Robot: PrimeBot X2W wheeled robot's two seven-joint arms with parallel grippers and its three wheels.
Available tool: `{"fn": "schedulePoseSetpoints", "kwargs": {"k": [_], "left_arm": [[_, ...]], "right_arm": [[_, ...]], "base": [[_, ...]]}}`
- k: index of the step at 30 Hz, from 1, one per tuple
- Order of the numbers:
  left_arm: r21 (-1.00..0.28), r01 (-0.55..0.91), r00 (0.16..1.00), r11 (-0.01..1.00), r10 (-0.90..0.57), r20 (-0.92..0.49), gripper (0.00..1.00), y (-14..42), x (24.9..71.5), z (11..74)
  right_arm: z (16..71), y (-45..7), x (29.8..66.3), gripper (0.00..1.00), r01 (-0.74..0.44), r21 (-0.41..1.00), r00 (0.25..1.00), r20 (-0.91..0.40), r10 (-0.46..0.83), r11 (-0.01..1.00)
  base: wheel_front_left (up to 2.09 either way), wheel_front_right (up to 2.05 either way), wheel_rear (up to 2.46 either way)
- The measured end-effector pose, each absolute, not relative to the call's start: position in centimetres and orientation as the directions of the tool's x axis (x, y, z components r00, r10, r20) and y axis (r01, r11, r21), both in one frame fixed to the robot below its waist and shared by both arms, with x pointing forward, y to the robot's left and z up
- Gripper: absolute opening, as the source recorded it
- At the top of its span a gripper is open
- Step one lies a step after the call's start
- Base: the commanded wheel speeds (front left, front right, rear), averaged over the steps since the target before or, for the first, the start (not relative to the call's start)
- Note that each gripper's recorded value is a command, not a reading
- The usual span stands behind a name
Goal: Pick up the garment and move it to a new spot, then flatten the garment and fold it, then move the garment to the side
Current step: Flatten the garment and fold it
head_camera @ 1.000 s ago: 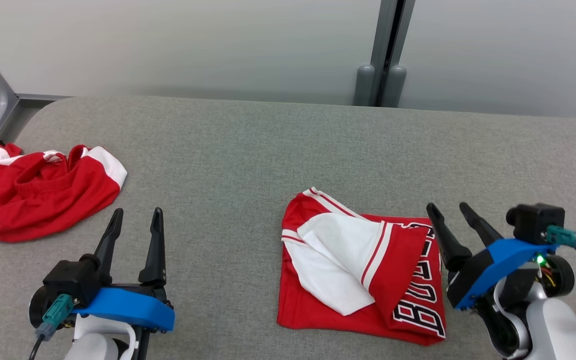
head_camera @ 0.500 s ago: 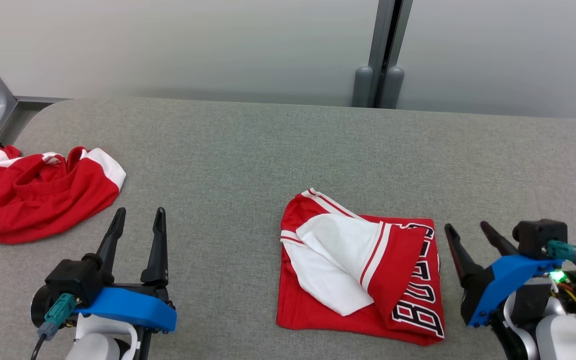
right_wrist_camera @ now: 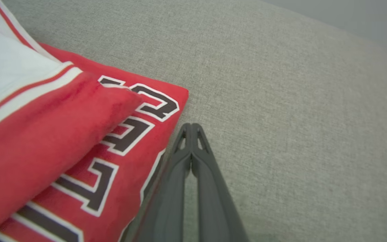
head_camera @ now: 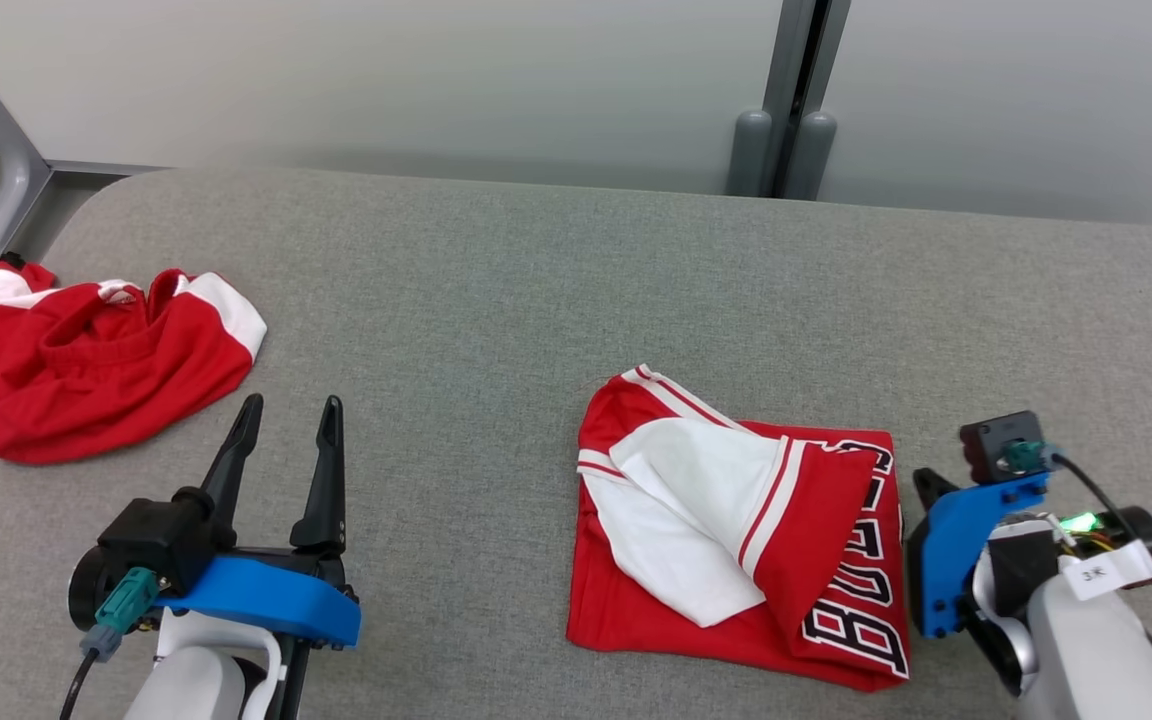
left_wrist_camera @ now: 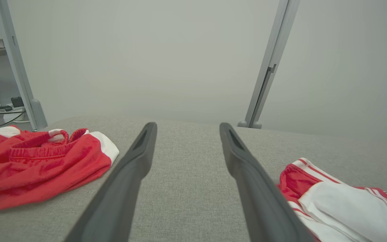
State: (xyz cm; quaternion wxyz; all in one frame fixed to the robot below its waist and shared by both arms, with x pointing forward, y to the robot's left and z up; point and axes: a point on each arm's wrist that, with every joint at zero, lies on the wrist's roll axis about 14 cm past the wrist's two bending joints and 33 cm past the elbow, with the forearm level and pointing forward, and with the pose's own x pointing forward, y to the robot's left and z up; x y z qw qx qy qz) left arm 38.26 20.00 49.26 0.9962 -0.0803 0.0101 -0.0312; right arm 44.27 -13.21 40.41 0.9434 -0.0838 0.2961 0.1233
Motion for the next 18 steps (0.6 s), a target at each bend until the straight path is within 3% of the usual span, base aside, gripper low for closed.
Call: {"fn": "schedulePoseSetpoints", "kwargs": {"k": [12, 18], "left_arm": [[-0.155, 0.059, 0.998, 0.986, -0.061, -0.009, 1.0, 20.2, 38.3, 49.6], [-0.156, 0.065, 0.998, 0.986, -0.066, -0.001, 1.0, 20.0, 38.1, 49.9]], "right_arm": [[39.8, -6.9, 42.7, 0.0, -0.459, -0.04, 0.737, -0.576, 0.355, 0.888], [41.4, -0.6, 39.9, 0.0, -0.616, 0.007, 0.675, -0.509, 0.533, 0.787]], "base": [[0.0, 0.0, 0.0], [0.0, 0.0, 0.0]]}}
